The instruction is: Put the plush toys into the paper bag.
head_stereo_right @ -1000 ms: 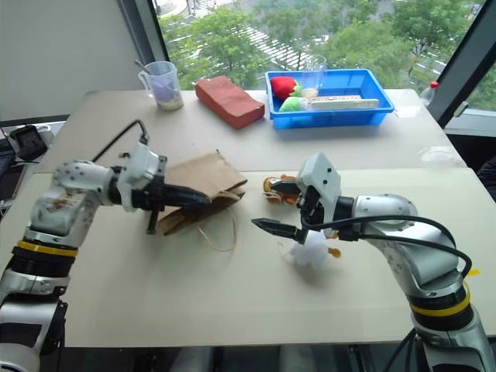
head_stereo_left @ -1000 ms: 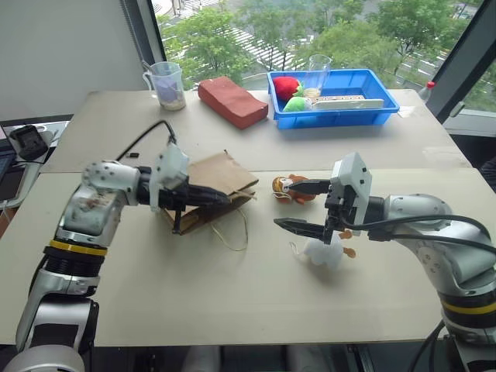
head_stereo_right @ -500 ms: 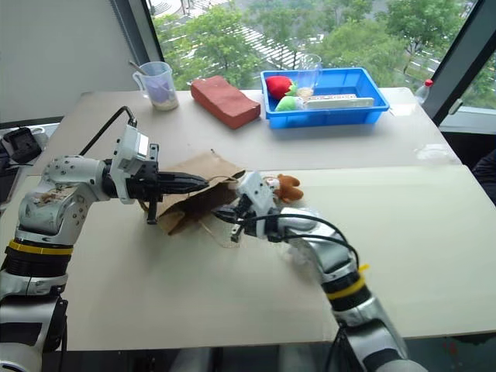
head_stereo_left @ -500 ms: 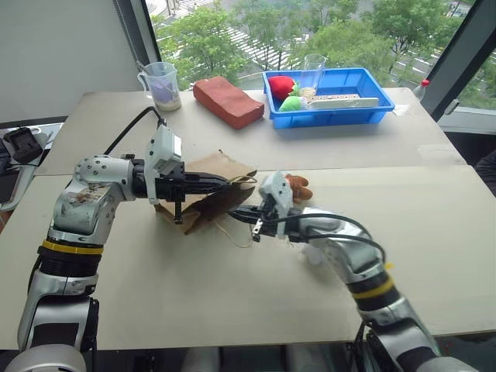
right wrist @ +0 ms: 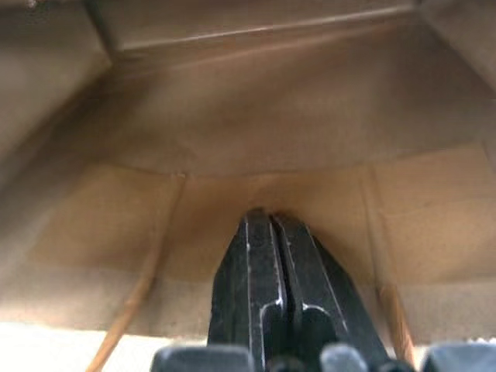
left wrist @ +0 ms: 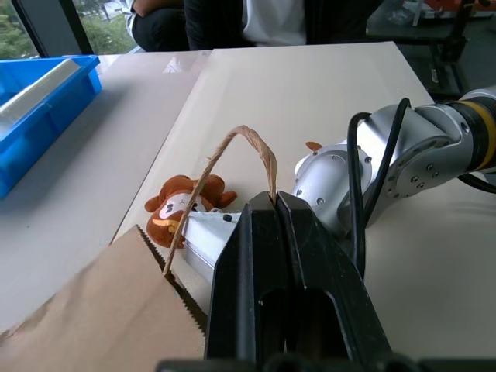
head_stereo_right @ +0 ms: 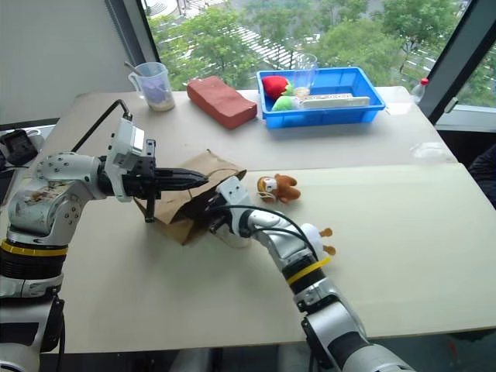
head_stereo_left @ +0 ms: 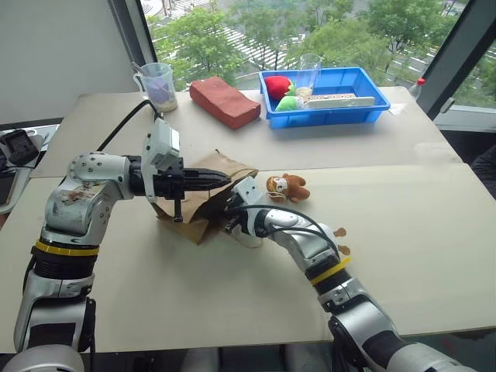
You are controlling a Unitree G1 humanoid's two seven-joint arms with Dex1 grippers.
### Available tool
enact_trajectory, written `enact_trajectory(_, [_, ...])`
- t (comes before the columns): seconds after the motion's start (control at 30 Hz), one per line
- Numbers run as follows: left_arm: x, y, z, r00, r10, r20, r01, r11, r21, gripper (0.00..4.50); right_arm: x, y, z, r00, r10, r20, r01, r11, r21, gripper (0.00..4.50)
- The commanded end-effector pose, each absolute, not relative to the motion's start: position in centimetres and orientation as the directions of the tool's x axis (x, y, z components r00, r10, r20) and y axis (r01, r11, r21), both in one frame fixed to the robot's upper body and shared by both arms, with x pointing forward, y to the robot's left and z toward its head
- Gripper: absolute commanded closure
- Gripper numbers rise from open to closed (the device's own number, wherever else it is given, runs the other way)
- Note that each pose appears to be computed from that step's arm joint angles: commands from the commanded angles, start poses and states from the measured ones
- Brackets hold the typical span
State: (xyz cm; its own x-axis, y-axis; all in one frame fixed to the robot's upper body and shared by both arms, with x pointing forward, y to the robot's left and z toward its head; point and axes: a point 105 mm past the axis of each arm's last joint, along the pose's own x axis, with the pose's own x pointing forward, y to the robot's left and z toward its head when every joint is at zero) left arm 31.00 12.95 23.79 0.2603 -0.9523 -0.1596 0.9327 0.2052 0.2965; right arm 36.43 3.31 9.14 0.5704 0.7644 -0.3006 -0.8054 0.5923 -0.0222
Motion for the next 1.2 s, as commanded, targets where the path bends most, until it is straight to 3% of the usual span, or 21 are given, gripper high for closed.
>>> enact_trajectory(0.03, [31.5,14.0,26.6,0.339,-0.936,-0.089,0.886,0.286,0.365,4.5,36.6,2.3,6.9,0.584,0.715,-0.384,-0.787,0.614,-0.054,4.46])
enact_trajectory(0.17, [33.5,16.3,30.1,0.488,-0.872,0.036,0.786,0.456,0.418,4.5,36.7,1.9,6.6,0.592,0.701,-0.397,-0.779,0.625,-0.059,4.46])
enact_trajectory(0.33, [34.0,19.0,35.3,0.586,-0.786,0.196,0.664,0.605,0.44,4.5,36.8,1.7,6.5,0.6,0.69,-0.404,-0.766,0.641,-0.044,4.46])
enact_trajectory(0.53, [32.9,19.9,37.5,0.59,-0.778,0.216,0.635,0.612,0.47,4.5,37.2,1.6,6.8,0.611,0.682,-0.402,-0.755,0.654,-0.038,4.46])
enact_trajectory(0.7, [32.8,19.0,35.8,0.576,-0.798,0.18,0.67,0.586,0.455,4.5,37.7,1.7,7.9,0.62,0.695,-0.363,-0.755,0.655,-0.035,4.46])
enact_trajectory(0.83, [32.7,17.8,32.4,0.549,-0.83,0.098,0.725,0.532,0.438,4.5,36.4,3.3,11.9,0.544,0.819,-0.183,-0.834,0.551,-0.017,4.46])
enact_trajectory(1.0, [32.9,16.8,30.0,0.503,-0.863,0.04,0.787,0.477,0.391,4.5,34.7,2.6,17.7,0.475,0.88,0.014,-0.88,0.475,0.027,4.46])
enact_trajectory(1.2, [32.8,16.1,28.4,0.46,-0.888,-0.029,0.825,0.415,0.383,4.5,32.0,-0.1,21.5,0.39,0.917,0.085,-0.921,0.387,0.053,2.59])
